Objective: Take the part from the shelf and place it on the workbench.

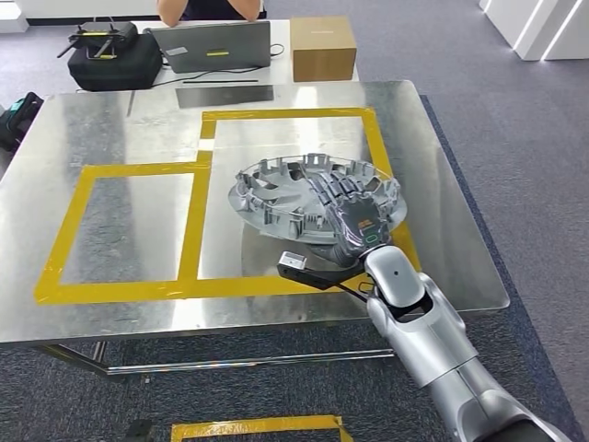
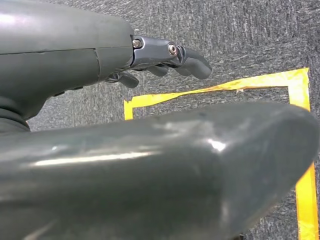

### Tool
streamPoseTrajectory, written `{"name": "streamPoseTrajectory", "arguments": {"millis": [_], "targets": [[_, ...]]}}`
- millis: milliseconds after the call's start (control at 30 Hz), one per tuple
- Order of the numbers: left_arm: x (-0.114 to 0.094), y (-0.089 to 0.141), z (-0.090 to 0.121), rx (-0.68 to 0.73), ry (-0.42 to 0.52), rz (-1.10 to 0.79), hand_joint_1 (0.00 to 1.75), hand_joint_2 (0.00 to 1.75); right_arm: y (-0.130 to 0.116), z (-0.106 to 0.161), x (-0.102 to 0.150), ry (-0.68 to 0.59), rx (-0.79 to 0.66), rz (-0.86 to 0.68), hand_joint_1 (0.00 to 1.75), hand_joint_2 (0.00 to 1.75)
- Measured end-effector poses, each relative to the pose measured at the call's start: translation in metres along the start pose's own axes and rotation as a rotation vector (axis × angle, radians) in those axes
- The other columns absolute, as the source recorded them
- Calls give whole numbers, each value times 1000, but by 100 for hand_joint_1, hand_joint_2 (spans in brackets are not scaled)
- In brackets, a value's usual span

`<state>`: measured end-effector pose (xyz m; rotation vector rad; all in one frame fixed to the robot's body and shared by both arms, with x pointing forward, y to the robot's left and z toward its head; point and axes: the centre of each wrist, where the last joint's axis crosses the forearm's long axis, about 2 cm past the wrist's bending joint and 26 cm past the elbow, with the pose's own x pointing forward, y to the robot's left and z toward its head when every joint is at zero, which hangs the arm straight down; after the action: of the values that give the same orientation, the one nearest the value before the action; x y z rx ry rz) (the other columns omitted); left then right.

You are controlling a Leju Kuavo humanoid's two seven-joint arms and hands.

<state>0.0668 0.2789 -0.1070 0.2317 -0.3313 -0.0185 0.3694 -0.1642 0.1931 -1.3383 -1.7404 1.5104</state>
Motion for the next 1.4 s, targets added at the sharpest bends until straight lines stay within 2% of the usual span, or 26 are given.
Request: {"name": "streamPoseTrajectory", "arguments": {"millis": [1400], "targets": [[0, 4, -1, 6, 9, 13, 0, 0, -12, -12, 16, -60, -4, -88, 0, 0]]}}
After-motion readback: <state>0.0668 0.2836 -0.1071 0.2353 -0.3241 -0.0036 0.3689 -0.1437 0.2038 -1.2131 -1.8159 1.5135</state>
